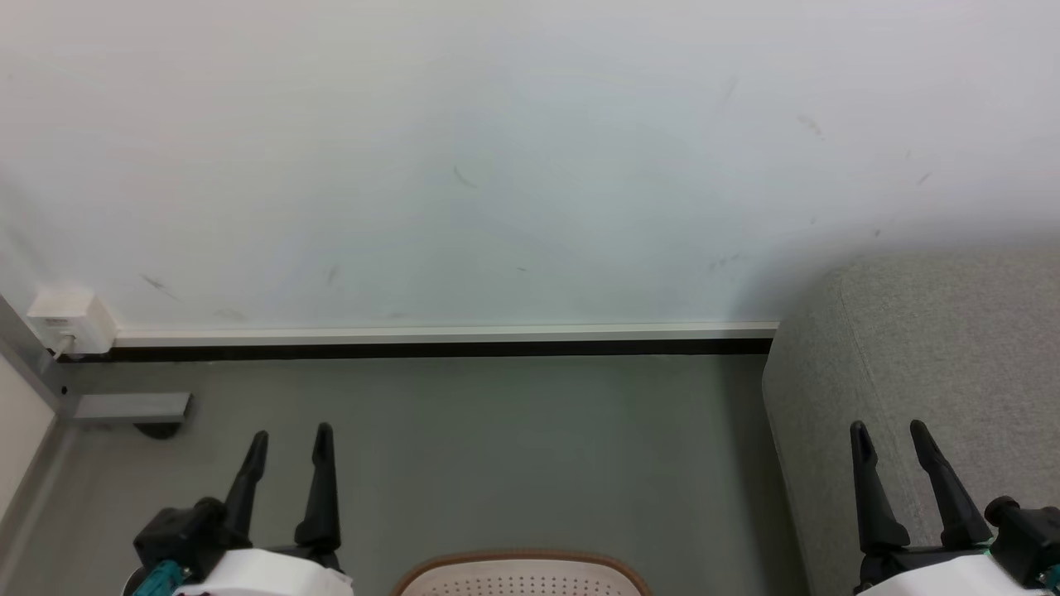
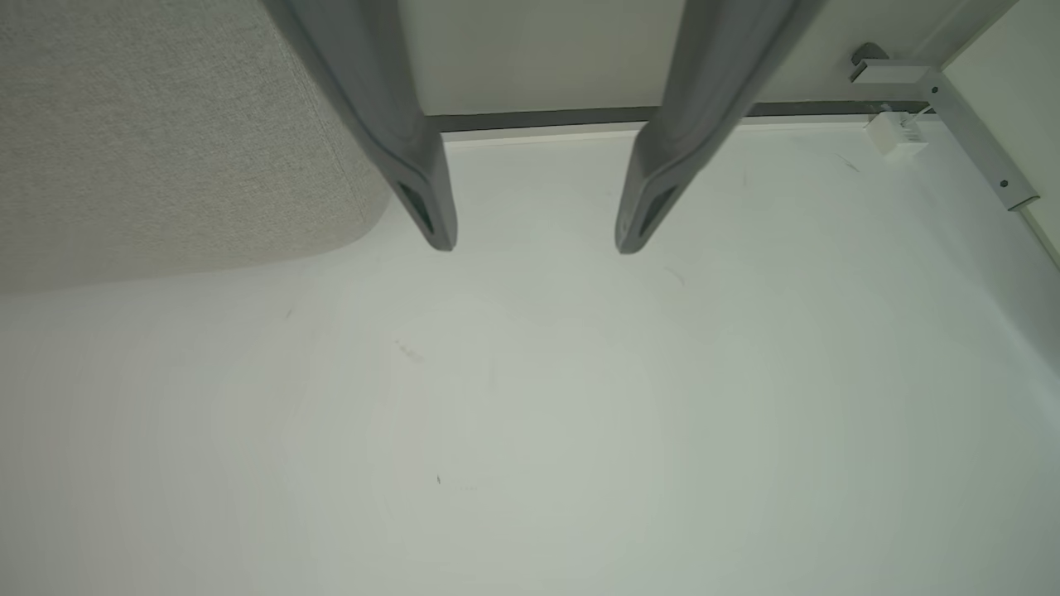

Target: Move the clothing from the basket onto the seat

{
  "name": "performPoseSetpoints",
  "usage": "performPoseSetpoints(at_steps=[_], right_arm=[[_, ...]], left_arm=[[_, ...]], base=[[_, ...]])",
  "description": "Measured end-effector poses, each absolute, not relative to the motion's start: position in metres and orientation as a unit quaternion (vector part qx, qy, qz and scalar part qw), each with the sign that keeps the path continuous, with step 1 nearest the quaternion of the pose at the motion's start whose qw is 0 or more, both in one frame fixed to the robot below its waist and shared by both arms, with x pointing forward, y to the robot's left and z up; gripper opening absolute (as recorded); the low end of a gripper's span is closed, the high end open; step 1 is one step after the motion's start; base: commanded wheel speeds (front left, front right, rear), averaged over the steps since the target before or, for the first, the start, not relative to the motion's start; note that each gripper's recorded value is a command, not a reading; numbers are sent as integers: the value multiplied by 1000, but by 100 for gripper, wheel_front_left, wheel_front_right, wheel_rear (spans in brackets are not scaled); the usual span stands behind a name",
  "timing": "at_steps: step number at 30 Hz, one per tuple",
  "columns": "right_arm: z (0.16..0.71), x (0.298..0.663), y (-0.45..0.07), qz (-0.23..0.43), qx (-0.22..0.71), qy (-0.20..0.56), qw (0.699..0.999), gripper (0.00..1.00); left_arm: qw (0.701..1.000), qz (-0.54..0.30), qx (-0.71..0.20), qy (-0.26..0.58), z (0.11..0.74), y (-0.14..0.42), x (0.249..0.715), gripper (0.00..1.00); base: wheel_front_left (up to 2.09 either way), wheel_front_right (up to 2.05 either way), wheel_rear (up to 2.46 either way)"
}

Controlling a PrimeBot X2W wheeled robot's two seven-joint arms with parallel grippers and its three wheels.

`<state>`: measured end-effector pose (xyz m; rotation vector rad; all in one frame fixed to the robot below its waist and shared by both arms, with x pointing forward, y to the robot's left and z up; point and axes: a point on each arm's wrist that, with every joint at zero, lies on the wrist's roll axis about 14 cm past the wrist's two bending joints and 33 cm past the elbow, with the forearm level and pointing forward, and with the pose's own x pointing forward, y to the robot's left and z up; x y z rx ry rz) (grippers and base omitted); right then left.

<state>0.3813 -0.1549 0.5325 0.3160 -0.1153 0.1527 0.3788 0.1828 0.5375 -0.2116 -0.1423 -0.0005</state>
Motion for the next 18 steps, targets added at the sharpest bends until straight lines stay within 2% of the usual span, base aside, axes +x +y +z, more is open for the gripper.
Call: performPoseSetpoints(at_steps=[18], right_arm=[[536, 380, -146, 92, 104, -72, 988, 100]], left_arm=[[995, -7, -39, -88, 544, 180, 378, 100]], base=[[0, 0, 0]])
